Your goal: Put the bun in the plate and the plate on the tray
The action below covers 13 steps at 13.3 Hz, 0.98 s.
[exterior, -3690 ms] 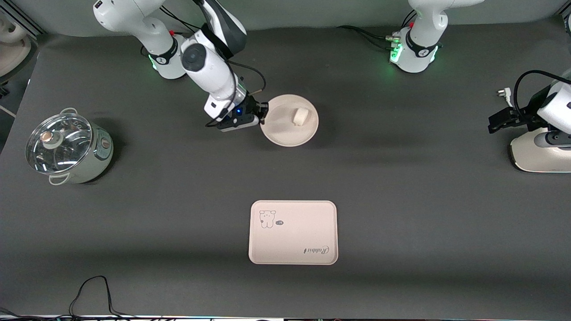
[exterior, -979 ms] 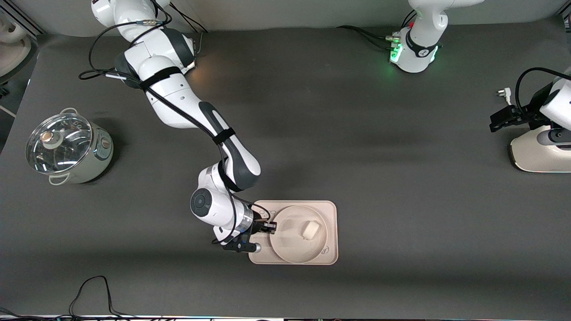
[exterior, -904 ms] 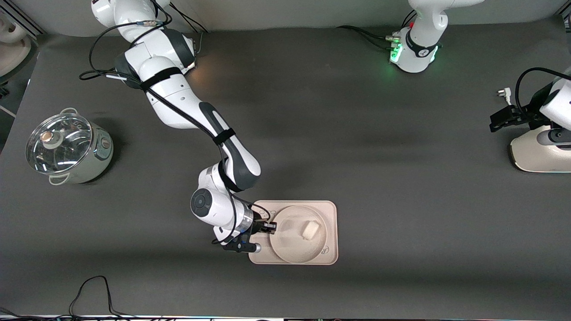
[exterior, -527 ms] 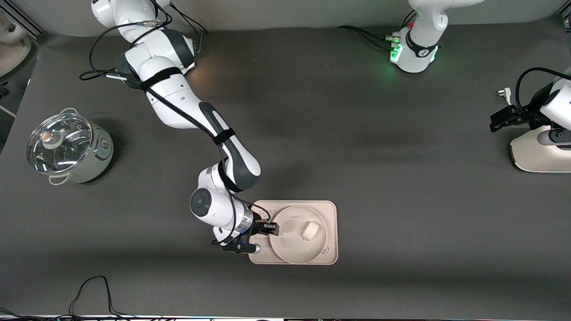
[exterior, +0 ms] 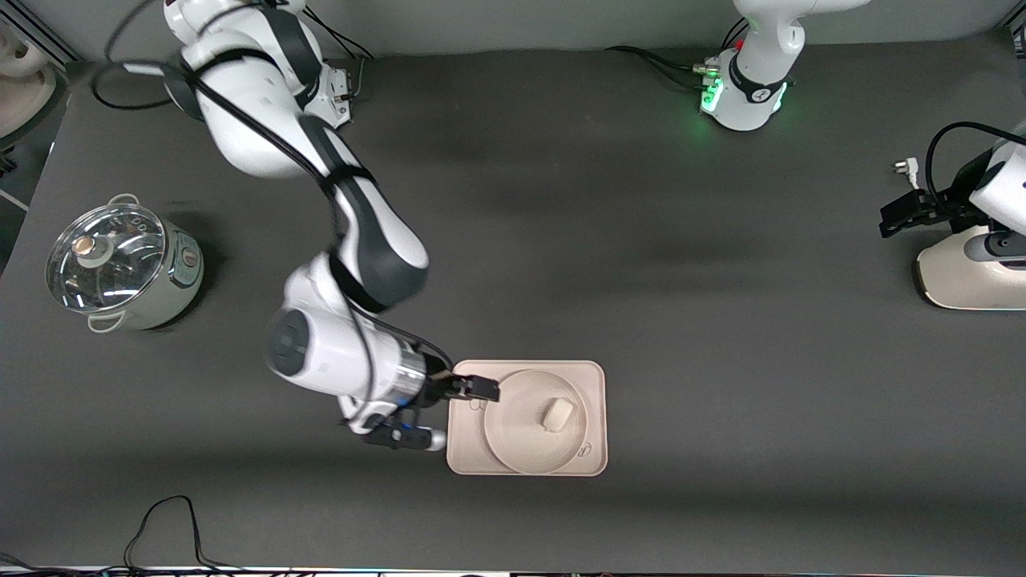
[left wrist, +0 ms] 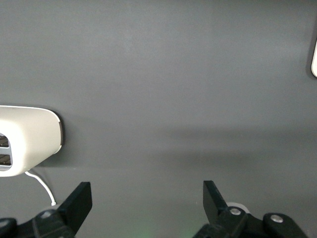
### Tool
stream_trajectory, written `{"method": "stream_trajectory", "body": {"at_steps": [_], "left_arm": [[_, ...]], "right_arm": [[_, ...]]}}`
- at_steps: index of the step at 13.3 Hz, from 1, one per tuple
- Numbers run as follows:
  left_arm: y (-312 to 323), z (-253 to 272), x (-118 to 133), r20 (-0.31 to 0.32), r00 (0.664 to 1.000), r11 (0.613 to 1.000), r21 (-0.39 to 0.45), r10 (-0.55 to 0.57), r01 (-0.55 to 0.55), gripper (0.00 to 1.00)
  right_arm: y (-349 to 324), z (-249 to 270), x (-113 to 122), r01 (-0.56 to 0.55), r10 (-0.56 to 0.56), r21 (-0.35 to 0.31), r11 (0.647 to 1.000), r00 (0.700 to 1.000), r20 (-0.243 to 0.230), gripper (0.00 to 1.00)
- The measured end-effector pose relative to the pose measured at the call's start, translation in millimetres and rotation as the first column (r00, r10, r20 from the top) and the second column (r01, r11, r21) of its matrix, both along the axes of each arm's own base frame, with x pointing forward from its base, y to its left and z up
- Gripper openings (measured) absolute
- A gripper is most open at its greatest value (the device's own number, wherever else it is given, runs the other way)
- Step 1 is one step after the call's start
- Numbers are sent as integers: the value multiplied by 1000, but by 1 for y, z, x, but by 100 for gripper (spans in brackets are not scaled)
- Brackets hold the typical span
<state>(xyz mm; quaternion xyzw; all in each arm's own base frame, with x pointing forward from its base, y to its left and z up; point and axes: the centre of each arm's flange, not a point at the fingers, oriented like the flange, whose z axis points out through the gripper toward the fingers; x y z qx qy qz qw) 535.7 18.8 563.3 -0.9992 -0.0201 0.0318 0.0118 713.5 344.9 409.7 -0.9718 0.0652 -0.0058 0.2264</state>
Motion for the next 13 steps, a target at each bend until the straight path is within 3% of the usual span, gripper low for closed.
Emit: {"method": "stream_trajectory", "body": {"at_steps": [3,7,9,13], "left_arm": [[0,0,0,1,1000,1000,0,0,0,100],[0,3,4,38,999,1000,2,-2,2,100],[0,4,5,42,999,1000,3,-2,2,100],[0,5,5,48,999,1000,4,-3,2,100]], "right_arm": [[-77,78,-26,22,-23,-76,997,1000,-9,100],[-196,163,-105,-94,83,-241,966,995,-56,100],[-243,186,-133,-140,129,-326,935,990,-55,100],[-313,192,-147,-117,96,-399,910,993,-72,100]]}}
